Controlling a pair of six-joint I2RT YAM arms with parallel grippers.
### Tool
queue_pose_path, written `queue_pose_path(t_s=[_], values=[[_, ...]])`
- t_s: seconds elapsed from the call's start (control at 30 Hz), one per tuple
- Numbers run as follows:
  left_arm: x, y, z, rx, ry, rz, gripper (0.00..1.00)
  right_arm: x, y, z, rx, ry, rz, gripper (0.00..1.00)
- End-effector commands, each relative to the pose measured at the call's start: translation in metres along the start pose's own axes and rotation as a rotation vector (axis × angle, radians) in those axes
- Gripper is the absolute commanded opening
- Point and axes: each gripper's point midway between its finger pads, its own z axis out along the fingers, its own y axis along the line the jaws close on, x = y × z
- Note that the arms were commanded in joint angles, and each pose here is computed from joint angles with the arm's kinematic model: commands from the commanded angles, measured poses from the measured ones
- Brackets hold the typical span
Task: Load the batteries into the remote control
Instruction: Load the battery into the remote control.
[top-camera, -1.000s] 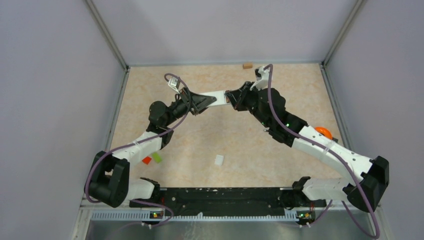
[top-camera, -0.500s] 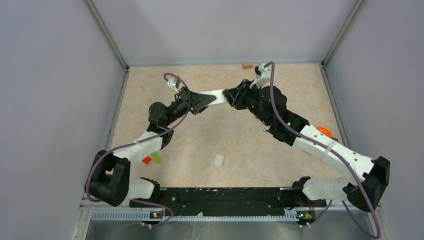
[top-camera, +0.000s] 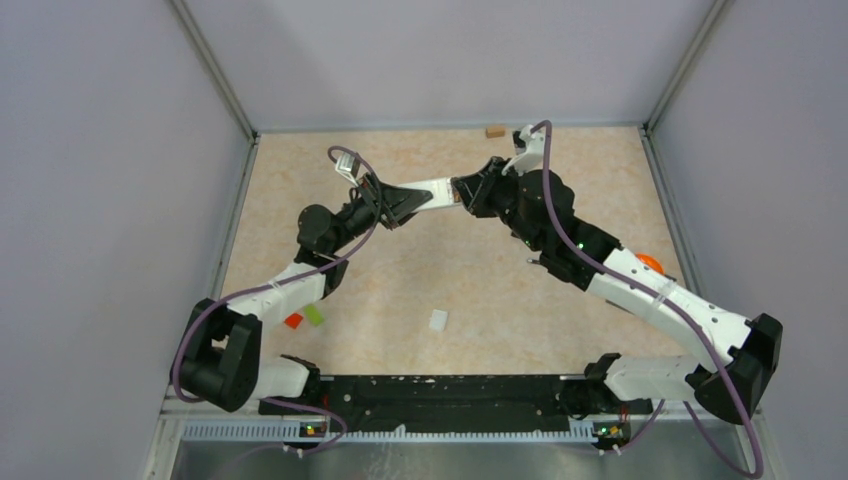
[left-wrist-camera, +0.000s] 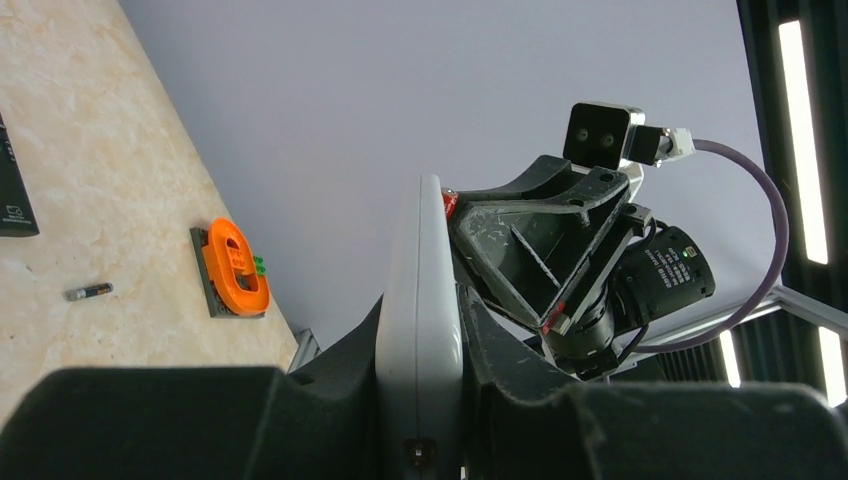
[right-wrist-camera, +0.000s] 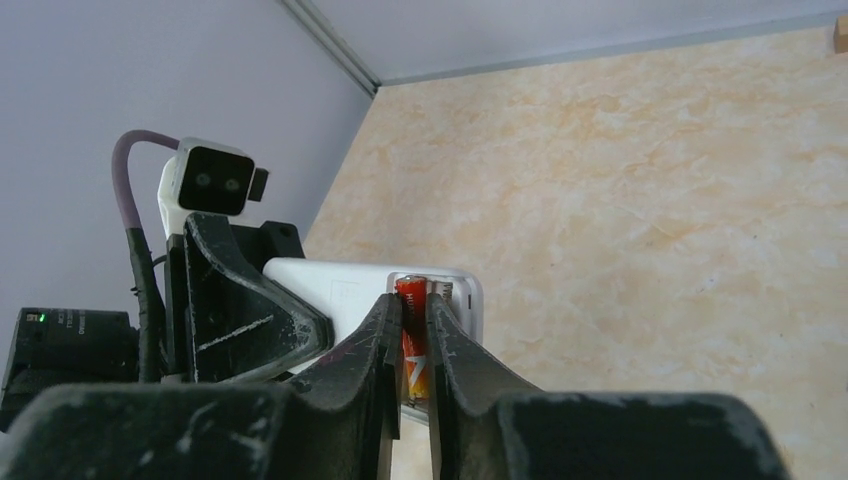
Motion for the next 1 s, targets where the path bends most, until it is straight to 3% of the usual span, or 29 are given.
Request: queue_pose_path(t_s=[0.0,0.17,0.67,0.97], values=[[0.000,-0.028,-0.001,0.102,0.000,0.060,0.00,-0.016,0.006,0.000,0.018,-0.045,0.016,0.12],[0.001,-0.030,-0.001,0.106,0.001,0.055,0.00,-0.018,0.002,0.004,0.039,-0.076,0.037,0.07],[0.000,-0.038,0.000,0.168,0.012,0.009,0.00,-0.010,0.013,0.009,-0.017,-0.055,0.094,0.09],[0.000,-0.035,-0.001,0.159,0.001,0.025,0.00,-0.023,0.012,-0.005,-0.003,-0.066,0.078,0.31]])
